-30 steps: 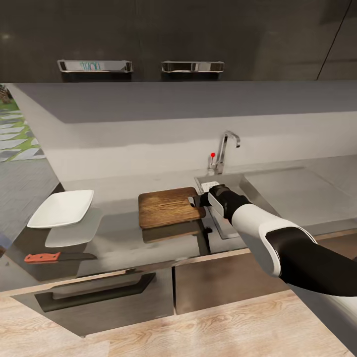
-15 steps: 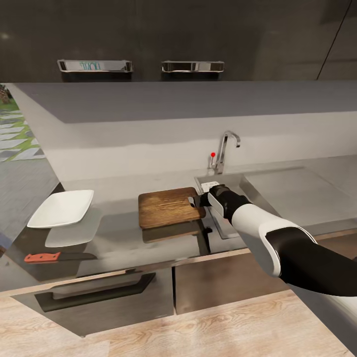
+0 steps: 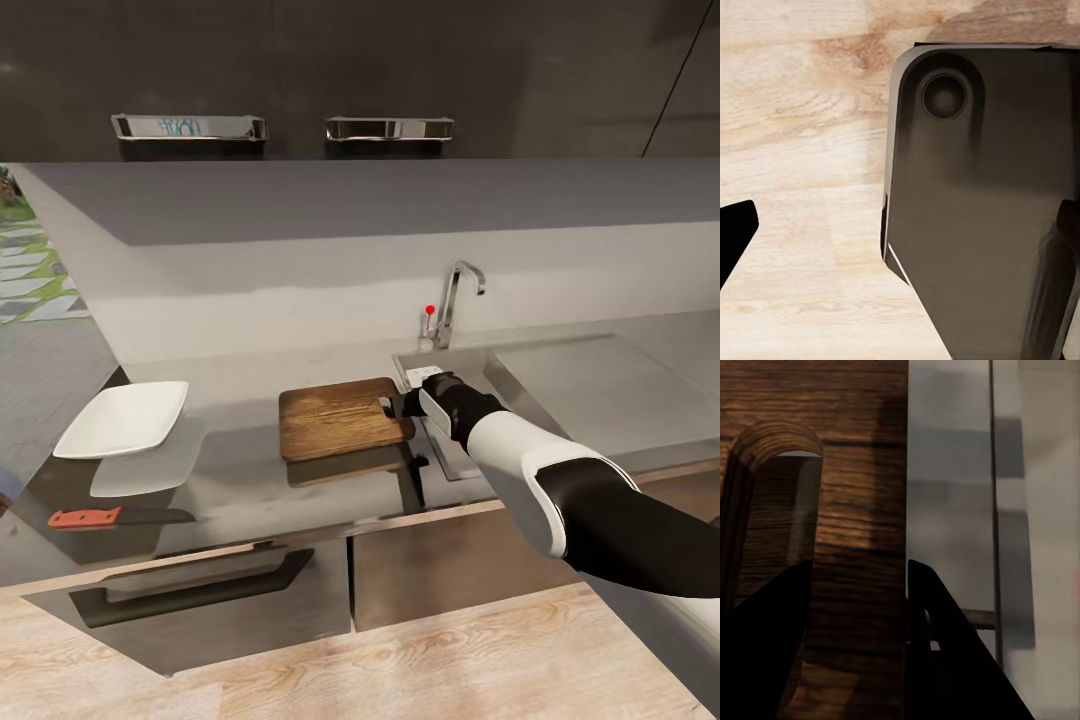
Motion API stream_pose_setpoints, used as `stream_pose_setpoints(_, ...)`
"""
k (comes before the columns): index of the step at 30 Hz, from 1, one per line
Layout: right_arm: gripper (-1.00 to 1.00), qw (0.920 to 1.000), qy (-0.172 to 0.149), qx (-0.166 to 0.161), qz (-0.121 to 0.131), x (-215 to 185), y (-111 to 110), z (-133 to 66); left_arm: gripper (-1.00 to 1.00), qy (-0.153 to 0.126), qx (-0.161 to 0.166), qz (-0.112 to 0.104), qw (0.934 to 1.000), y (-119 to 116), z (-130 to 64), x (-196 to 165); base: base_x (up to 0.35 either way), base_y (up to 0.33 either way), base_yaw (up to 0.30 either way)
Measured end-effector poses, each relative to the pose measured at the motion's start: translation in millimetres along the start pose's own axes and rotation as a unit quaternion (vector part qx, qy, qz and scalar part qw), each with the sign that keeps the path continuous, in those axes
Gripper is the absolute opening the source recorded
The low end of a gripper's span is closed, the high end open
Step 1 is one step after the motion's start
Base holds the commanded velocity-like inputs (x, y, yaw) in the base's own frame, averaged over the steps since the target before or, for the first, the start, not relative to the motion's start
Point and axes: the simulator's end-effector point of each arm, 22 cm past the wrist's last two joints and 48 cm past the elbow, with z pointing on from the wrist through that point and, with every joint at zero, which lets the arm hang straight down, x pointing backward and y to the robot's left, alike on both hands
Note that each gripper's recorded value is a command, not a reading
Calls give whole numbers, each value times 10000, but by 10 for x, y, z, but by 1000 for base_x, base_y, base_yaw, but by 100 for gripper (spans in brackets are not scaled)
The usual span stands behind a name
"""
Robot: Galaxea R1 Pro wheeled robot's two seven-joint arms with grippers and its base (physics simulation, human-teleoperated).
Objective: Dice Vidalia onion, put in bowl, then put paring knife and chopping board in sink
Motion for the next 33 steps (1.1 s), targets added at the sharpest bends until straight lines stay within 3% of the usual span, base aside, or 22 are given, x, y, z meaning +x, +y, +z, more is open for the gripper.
stream_pose_setpoints(33,-100,9999,100,-18,25,110,-1,128,100,115,-7,10,9999,7,-13,86,0,0,0)
